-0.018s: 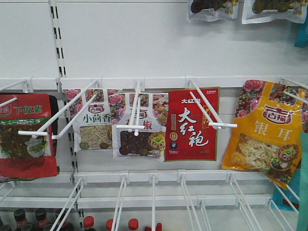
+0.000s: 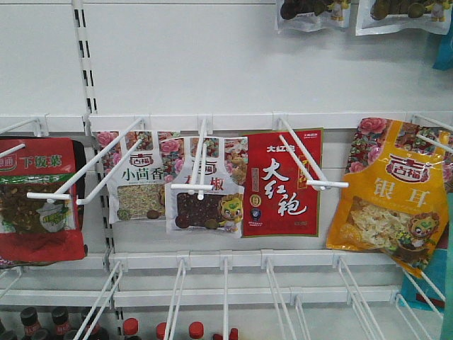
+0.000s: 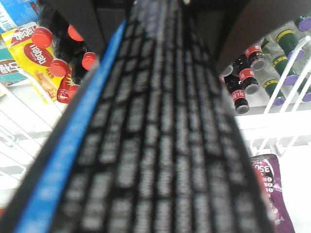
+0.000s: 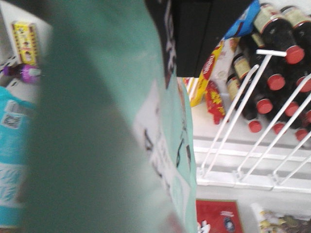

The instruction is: Pick snacks and fruit into basket

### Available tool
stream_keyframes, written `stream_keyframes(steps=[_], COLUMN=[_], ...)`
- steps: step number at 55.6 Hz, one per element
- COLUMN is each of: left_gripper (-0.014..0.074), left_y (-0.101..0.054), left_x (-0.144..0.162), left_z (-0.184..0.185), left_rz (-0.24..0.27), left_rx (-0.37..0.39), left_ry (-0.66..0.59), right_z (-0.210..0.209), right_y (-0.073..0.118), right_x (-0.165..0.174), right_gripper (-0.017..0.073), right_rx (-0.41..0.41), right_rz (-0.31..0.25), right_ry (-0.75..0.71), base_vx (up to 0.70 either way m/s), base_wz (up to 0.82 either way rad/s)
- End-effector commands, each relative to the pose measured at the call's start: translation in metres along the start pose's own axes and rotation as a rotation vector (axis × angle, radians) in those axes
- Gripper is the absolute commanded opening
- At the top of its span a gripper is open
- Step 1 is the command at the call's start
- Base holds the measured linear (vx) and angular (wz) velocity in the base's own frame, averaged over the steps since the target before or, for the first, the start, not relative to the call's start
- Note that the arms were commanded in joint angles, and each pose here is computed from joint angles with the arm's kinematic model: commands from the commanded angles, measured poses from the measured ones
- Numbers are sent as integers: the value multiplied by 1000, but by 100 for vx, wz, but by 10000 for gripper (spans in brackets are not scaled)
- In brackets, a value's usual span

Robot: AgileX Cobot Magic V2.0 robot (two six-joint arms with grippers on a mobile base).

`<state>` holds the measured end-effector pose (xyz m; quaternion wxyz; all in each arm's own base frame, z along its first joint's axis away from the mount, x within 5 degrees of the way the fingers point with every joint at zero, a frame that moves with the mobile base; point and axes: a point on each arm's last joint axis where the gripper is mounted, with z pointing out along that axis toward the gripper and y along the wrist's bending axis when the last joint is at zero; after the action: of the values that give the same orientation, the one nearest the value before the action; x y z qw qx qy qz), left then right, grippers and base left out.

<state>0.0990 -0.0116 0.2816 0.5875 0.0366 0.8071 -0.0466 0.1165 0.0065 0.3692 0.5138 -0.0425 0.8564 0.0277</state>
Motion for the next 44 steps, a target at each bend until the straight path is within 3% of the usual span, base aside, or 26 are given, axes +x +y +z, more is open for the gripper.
stream_keyframes(steps=[1, 7, 14, 29, 44], left_gripper=[151, 151, 151, 151, 151], left_y=[1, 1, 1, 1, 1], left_x=[-20, -20, -20, -20, -20], left_z=[-4, -4, -4, -4, -4], left_rz=[-14, -14, -14, -14, -14], left_rx=[-10, -10, -10, -10, -10], left_ry=[-130, -130, -130, -130, -130], right_z=[-15, -23, -23, -20, -19], right_y=[1, 3, 5, 6, 6], right_x=[-15, -12, 7, 25, 27], right_gripper=[-8, -8, -8, -8, -8], right_rx=[34, 40, 21, 9, 3], right_rz=[-38, -114, -142, -122, -114], right_ry=[-156, -177, -177, -283, -261], base_vx=[0, 0, 0, 0, 0], base_wz=[0, 0, 0, 0, 0])
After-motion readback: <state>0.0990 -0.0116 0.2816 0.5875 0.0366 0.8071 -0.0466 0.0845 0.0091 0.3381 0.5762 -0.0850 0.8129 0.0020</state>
